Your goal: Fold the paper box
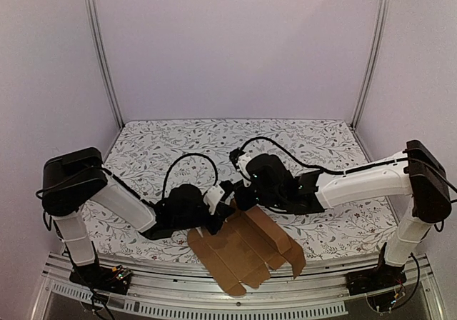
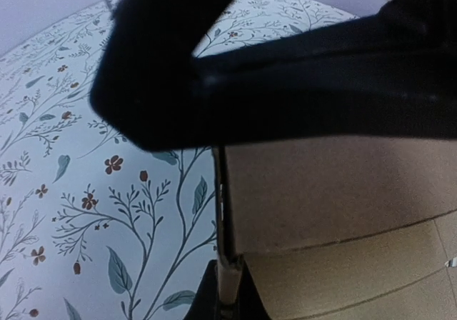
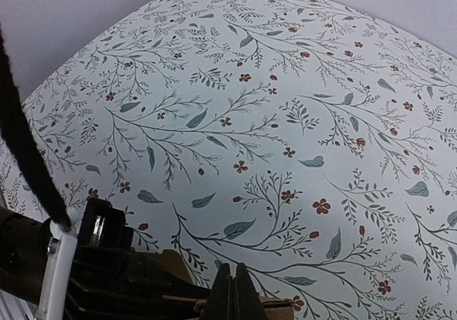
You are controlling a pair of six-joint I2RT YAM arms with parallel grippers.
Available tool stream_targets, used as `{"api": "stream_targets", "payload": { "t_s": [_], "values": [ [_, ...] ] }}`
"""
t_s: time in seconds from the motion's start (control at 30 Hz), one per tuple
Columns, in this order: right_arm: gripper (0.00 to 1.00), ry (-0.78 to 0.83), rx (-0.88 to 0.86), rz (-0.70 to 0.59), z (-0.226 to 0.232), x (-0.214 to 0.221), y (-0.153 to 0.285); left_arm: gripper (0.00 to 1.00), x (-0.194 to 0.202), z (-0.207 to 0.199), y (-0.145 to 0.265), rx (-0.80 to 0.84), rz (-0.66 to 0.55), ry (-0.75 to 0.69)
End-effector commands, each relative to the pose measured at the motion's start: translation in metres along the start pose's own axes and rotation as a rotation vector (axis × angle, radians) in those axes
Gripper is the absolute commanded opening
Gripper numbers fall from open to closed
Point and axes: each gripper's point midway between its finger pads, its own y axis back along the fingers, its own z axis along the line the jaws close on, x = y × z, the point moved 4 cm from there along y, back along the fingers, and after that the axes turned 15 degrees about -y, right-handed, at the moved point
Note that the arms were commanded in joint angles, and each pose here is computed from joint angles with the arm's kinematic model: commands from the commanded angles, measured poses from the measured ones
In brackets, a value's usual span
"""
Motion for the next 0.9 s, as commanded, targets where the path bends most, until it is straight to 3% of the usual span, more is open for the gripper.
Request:
{"api": "stream_targets", "payload": {
  "t_s": [0.0,0.23,0.63,0.87],
  "values": [
    [0.00,-0.052,-0.040,0.002,0.004,0.003,-0.012,0.00,0.004,-0.007,-0.002,-0.010,-0.016,0.005],
    [0.00,-0.083,-0.033,0.046,-0.004,0.027,-0.026,0.01,0.007,-0.008,-0.001,-0.030,-0.012,0.007],
    [0.00,-0.148,-0.051,0.099,-0.013,0.059,-0.033,0.24,0.013,-0.011,-0.003,-0.069,-0.003,0.034],
    [0.00,-0.155,-0.064,0.104,-0.010,0.063,-0.033,0.31,0.008,-0.012,-0.009,-0.095,-0.037,0.062]
  ]
}}
